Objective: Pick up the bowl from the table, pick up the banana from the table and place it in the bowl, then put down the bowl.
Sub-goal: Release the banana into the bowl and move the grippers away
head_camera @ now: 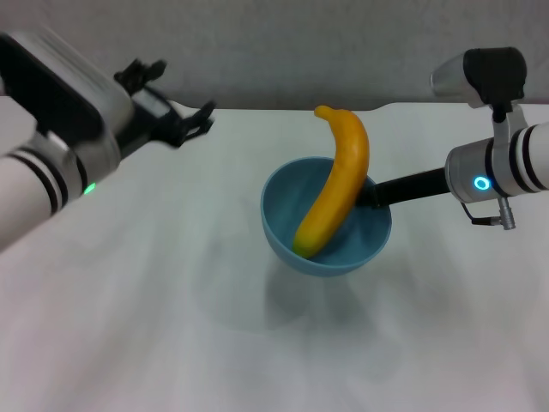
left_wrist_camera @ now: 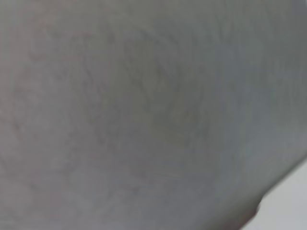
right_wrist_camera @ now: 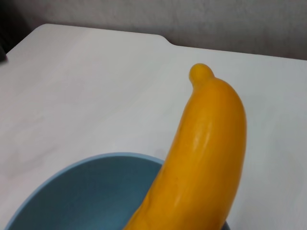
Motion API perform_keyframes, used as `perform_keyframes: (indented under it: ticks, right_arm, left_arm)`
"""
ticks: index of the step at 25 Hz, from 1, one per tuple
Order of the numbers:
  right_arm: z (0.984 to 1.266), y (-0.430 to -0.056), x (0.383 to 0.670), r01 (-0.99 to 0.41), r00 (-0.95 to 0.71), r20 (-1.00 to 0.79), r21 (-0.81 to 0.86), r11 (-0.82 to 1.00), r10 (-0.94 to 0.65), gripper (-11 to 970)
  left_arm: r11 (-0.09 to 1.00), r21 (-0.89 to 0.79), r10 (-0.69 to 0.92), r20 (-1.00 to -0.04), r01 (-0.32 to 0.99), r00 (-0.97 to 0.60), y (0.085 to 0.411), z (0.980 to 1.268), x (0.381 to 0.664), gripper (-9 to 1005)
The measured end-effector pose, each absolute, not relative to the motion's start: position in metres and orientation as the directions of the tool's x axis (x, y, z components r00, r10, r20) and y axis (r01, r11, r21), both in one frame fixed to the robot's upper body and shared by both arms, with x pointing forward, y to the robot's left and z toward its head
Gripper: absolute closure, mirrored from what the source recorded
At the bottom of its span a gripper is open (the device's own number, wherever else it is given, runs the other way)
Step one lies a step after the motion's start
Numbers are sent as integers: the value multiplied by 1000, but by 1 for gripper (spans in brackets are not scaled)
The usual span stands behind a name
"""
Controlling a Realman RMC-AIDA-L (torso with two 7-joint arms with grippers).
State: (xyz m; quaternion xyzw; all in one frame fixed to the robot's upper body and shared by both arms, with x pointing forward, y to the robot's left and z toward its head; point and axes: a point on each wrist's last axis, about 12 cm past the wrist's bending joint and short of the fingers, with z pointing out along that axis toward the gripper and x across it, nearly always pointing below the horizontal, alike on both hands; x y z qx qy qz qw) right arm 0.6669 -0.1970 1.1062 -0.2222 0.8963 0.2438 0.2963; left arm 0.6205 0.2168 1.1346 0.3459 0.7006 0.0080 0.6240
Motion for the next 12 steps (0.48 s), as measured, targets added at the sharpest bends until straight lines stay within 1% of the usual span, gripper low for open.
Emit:
perform_keyframes:
  ticks: [2,4,5,7,9,12]
  right_arm:
    - [1107,-198,668,-543,-724,-641,300,785,-255,857]
    - [1108,-199,668,-541,-723,-643,298,787,-254,856]
    - [1108,-199,668,-541,-723,-643,298,787,-254,856]
    - [1107,-199,668,-539,-723,-643,298,787,-252,855]
    - [1108,-199,668,-538,-724,-643,300,788,-250,854]
    - [1108,-198,669,-542,-721,-644,295,787,-255,852]
  left_arm:
    - [696,578,628,-777,425,28,215,1125,617,105]
    - [627,677,727,-686,387,22,212,1116,613,105]
    - [572,739,790,-613,356,6,211,1110,610,105]
    - [527,788,835,-550,319,-21,213,1104,607,105]
    - [507,815,856,-515,281,-52,215,1100,603,105]
    - [514,830,857,-508,218,-87,217,1095,597,105]
